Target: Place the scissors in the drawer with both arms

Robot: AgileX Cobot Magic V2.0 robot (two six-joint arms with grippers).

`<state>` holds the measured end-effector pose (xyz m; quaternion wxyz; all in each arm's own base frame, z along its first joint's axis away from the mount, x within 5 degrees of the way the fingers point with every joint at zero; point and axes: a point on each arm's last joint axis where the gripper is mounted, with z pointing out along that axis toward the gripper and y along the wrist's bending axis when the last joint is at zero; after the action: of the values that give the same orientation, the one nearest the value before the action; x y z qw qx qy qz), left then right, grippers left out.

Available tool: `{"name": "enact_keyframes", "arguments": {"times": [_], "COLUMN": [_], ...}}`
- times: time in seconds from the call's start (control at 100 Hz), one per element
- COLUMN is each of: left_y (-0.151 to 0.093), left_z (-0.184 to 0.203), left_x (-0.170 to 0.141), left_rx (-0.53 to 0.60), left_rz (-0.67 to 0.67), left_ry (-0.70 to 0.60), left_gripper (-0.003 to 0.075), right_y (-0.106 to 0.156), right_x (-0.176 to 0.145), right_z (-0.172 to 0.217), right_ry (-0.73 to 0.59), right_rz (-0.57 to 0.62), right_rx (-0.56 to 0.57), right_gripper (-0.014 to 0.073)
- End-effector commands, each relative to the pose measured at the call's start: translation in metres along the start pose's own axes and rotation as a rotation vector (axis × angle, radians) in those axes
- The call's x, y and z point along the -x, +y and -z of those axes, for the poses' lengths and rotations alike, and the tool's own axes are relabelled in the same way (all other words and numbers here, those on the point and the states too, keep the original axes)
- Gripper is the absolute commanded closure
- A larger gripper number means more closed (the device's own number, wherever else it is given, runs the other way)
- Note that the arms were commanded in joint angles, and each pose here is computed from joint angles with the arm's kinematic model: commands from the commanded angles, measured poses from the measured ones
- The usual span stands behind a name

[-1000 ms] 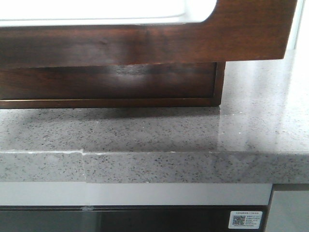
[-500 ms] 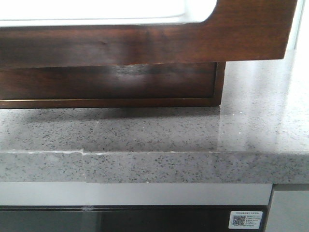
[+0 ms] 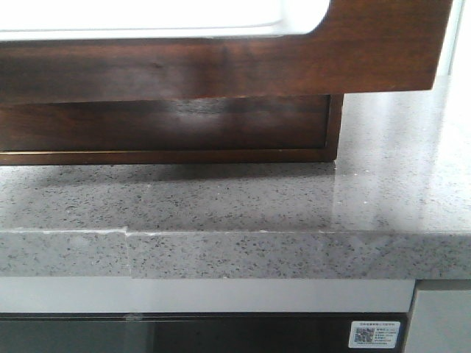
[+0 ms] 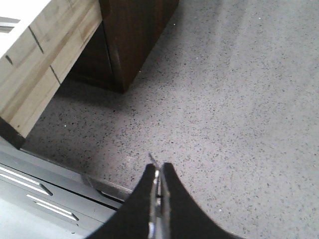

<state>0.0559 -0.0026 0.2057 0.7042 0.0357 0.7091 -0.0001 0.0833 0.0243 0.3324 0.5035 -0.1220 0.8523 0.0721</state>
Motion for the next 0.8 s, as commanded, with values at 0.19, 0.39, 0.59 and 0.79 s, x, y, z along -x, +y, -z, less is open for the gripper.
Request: {"name": "enact_keyframes", "arguments": {"times": [0.19, 0.39, 0.59, 0.79], "left_y": [-0.001, -0.001, -0.001, -0.001], "left_z": [0.001, 0.001, 0.001, 0.001], "left_x": [-0.002, -0.002, -0.002, -0.002], "left_rx": [-0.011, -0.011, -0.011, -0.011], "left_rz": [0.016, 0.016, 0.016, 0.016], "left_ry": [-0.086, -0.086, -0.086, -0.086], "left_gripper": [0.0741, 0.0741, 0.0741, 0.0741], "right_y": [-0.001, -0.001, -0.002, -0.01], "right_x": [0.012, 0.012, 0.012, -0.019], "right_z": [0.004, 0.004, 0.005, 0.011], "right_ry": [-0.085, -0.085, -0.101, -0.369], "right_rz": [0.005, 0.005, 0.019, 0.007], "right_rx": [-0.01, -0.01, -0.023, -0.141], "right_gripper": [0.0664, 0.0664, 0.0664, 0.0664]}}
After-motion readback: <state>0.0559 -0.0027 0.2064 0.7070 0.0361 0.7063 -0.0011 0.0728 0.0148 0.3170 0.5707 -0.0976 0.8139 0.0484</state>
